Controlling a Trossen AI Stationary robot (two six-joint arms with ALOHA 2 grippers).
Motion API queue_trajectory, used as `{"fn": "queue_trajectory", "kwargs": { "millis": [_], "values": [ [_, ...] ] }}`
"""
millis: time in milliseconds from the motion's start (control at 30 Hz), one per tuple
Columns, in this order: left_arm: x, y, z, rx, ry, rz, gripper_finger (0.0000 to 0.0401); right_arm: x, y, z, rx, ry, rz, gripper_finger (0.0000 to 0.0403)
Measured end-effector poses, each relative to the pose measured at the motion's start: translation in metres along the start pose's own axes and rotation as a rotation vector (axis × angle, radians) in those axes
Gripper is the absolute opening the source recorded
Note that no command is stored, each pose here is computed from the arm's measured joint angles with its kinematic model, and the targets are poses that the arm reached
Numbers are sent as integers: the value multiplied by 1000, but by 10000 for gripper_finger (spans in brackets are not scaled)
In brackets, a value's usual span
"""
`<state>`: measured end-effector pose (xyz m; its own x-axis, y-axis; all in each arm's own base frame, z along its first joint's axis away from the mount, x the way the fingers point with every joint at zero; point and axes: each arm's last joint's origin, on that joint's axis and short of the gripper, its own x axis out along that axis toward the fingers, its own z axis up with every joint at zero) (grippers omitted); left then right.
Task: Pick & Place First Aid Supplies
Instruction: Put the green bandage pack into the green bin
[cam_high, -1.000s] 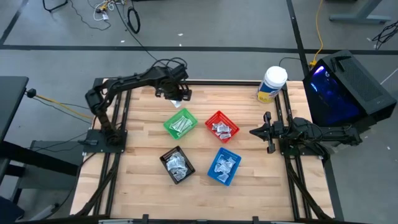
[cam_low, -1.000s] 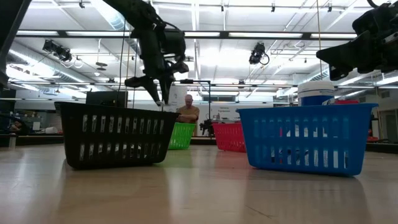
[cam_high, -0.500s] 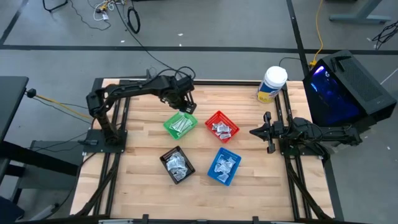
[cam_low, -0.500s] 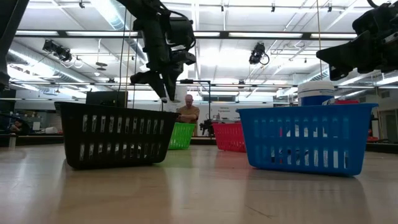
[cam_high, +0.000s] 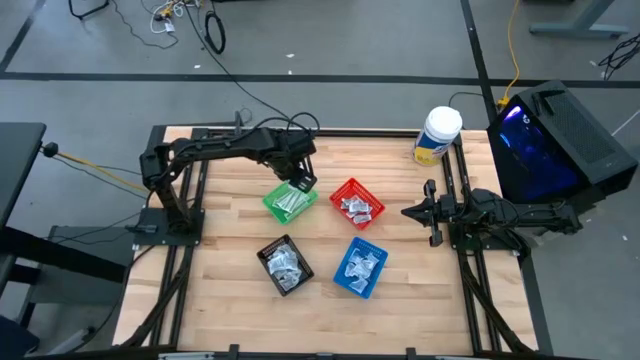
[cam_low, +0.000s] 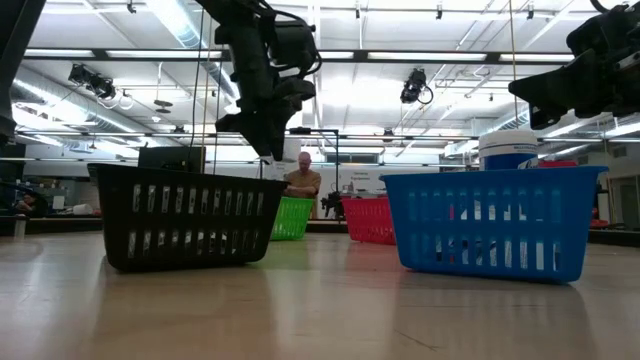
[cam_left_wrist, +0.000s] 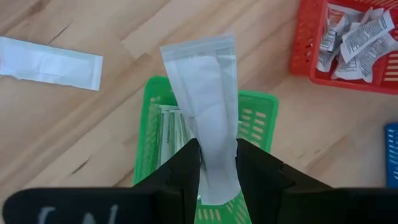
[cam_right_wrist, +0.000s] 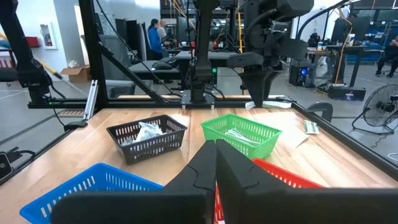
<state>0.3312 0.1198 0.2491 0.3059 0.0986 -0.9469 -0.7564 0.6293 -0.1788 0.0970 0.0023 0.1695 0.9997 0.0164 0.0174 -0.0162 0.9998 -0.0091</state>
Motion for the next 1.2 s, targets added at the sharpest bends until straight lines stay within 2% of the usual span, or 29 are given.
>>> {"fn": "queue_trajectory", "kwargs": {
  "millis": [433, 567, 700, 967, 1067, 1200],
  "values": [
    [3, -2, -1, 10, -2, 18, 108, 0, 0, 0, 0, 0, 1, 13],
    [3, -8, -5, 29, 3, 14, 108, 0, 0, 0, 0, 0, 0, 13],
    [3, -14, -9, 98, 7, 8, 108, 0, 0, 0, 0, 0, 0, 13],
    [3, -14, -15, 99, 54, 30, 109, 0, 0, 0, 0, 0, 0, 13],
    [3, -11, -16, 94, 76, 46, 120, 0, 0, 0, 0, 0, 0, 13],
    [3, -10, -15, 87, 86, 29, 159, 0, 0, 0, 0, 0, 0, 13]
  ]
}}
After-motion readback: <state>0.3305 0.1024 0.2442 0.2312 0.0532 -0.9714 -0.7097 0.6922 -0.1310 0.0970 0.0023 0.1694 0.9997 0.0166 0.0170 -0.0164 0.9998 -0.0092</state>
